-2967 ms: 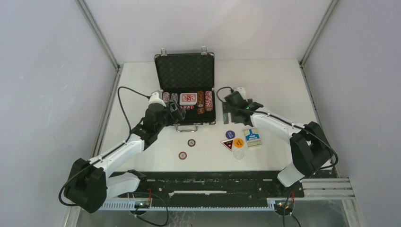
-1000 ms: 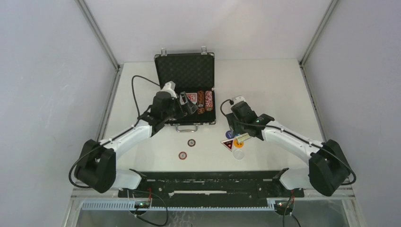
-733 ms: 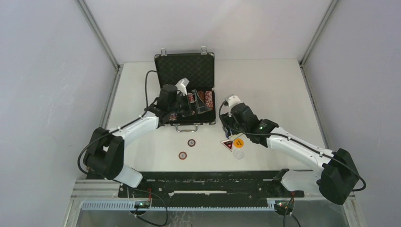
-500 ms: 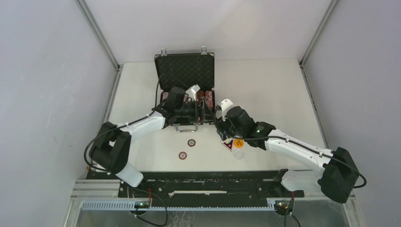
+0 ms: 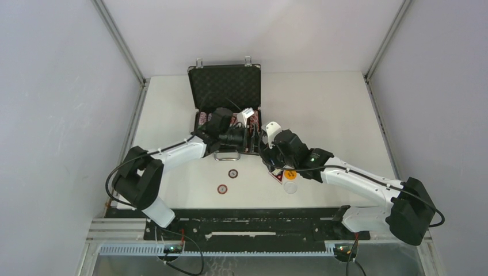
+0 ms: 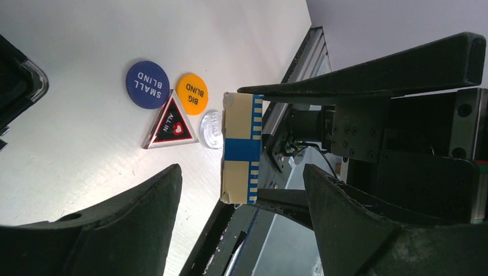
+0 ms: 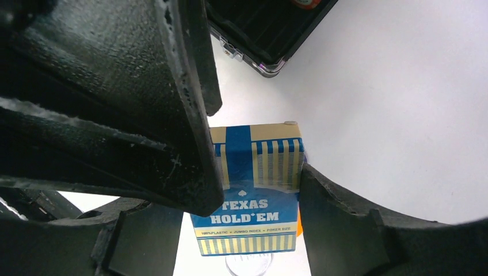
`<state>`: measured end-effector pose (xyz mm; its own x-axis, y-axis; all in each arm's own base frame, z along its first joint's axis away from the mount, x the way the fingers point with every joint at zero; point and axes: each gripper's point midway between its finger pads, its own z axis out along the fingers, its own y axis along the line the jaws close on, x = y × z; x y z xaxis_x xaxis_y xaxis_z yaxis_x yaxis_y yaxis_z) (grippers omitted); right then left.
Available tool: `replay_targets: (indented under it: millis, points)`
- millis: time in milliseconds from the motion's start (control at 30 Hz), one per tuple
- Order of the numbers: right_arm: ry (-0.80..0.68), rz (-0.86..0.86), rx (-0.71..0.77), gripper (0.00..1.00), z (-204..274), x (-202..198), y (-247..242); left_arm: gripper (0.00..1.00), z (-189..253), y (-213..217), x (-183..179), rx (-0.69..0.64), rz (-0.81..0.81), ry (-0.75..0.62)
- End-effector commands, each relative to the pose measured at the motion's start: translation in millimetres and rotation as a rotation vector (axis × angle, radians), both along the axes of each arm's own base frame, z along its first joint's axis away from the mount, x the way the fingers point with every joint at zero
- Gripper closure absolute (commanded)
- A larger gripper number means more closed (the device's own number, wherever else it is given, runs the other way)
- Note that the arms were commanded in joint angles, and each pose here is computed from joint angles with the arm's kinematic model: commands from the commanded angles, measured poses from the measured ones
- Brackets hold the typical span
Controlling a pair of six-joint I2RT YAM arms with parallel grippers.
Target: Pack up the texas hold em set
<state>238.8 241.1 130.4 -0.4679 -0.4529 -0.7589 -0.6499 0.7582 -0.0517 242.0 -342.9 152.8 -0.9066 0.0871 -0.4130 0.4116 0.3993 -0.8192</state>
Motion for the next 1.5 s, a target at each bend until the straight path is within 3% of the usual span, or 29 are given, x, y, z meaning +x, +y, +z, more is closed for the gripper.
replay_targets:
  millis: [0,233,300,367,567,733,867,933,967,1200,1467]
  points:
    - [-0.089,0.022,0.094,0.67,34.4,10.8,17.2,0.19,24.1,-14.7,0.4,-0.071,-0.092,-0.096]
    - [-0.07,0.058,0.118,0.67,35.9,4.8,22.9,0.29,20.4,-22.5,-10.4,-0.052,-0.158,-0.13]
    - [-0.069,0.061,0.119,0.67,36.4,4.1,22.8,0.39,20.0,-23.7,-10.5,-0.05,-0.16,-0.131]
    - [-0.067,0.066,0.121,0.67,36.7,2.6,23.1,0.57,21.2,-24.3,-10.3,-0.052,-0.159,-0.132]
    - [-0.062,0.072,0.125,0.67,36.9,1.5,23.7,0.98,26.9,-25.4,-18.4,-0.075,-0.194,-0.143]
    - [-0.061,0.064,0.126,0.64,36.4,3.1,21.8,1.0,21.8,-25.0,-15.8,-0.07,-0.18,-0.154]
    - [-0.05,0.037,0.102,0.31,32.0,5.1,12.5,1.0,33.7,-16.1,7.8,-0.096,-0.064,-0.184]
    - [-0.038,0.016,0.09,0.21,29.7,5.9,6.2,1.0,37.9,-4.8,24.9,-0.094,0.011,-0.205]
    - [-0.059,-0.02,0.095,0.15,33.7,7.8,-1.3,1.0,41.8,19.5,50.4,-0.11,0.152,-0.199]
    - [-0.165,-0.184,0.232,0.13,66.9,29.9,-32.5,1.0,59.1,74.9,84.9,-0.165,0.428,-0.245]
    - [-0.106,-0.341,0.322,0.16,61.1,50.8,-61.5,1.0,46.5,138.1,98.7,-0.013,0.805,-0.308]
